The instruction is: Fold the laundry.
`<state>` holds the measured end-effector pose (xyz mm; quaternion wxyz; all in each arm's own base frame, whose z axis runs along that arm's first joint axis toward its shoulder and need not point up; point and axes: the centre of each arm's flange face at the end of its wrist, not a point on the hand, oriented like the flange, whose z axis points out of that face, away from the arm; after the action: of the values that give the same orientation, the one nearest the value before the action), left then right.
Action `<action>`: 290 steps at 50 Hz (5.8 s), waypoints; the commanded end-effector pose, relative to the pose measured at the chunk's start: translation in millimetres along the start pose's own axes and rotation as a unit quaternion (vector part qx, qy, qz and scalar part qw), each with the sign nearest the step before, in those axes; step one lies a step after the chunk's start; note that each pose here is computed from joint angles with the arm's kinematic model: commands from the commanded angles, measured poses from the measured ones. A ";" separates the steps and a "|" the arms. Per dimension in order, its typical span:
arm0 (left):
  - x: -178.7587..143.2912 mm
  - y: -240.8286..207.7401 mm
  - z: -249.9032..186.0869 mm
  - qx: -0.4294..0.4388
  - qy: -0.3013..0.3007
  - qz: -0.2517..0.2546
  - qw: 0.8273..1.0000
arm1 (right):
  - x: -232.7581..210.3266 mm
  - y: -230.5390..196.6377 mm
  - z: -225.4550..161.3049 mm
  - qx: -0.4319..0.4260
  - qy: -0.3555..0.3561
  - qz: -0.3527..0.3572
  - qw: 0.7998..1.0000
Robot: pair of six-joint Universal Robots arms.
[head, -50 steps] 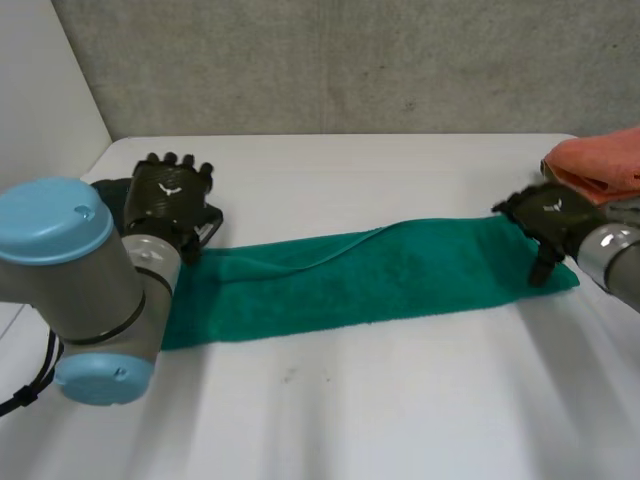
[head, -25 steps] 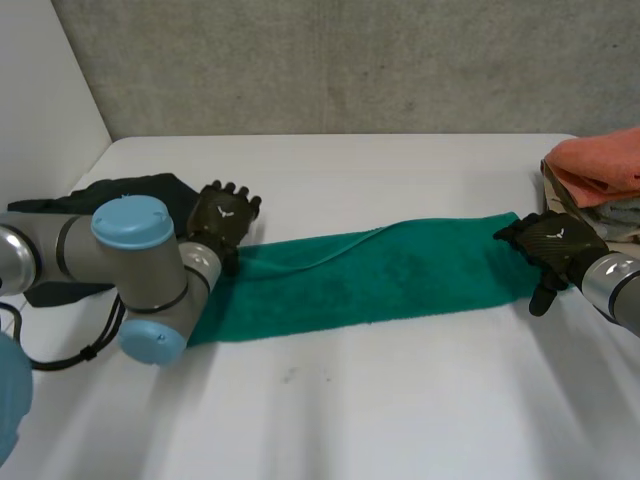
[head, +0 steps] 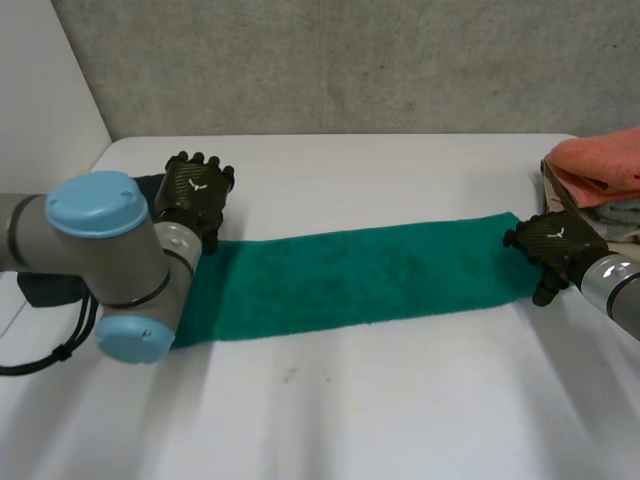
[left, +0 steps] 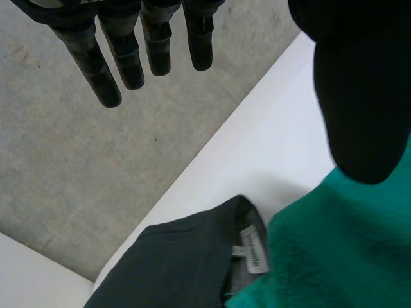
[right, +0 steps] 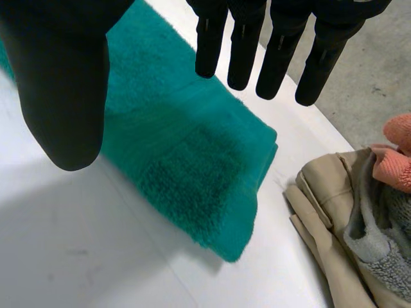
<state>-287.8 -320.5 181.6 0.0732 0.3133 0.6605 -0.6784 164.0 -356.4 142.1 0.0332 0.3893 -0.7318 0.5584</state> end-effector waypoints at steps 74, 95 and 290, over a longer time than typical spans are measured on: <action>-21.0 -51.7 -91.5 0.065 0.007 -0.056 0.996 | -211.4 -129.9 -69.4 0.289 -0.108 -0.197 0.931; 92.7 -41.4 -76.8 0.061 0.134 -0.036 0.988 | -97.9 -32.2 -38.8 0.015 -0.064 0.020 0.998; 34.2 -84.0 -76.2 0.032 0.214 -0.176 0.960 | -217.1 -60.4 -39.7 0.199 -0.146 -0.005 0.969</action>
<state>-333.3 -228.7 241.3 -0.2009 0.3315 0.6825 -0.6196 333.1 -207.6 102.4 -0.1491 0.4690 -0.6017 0.6291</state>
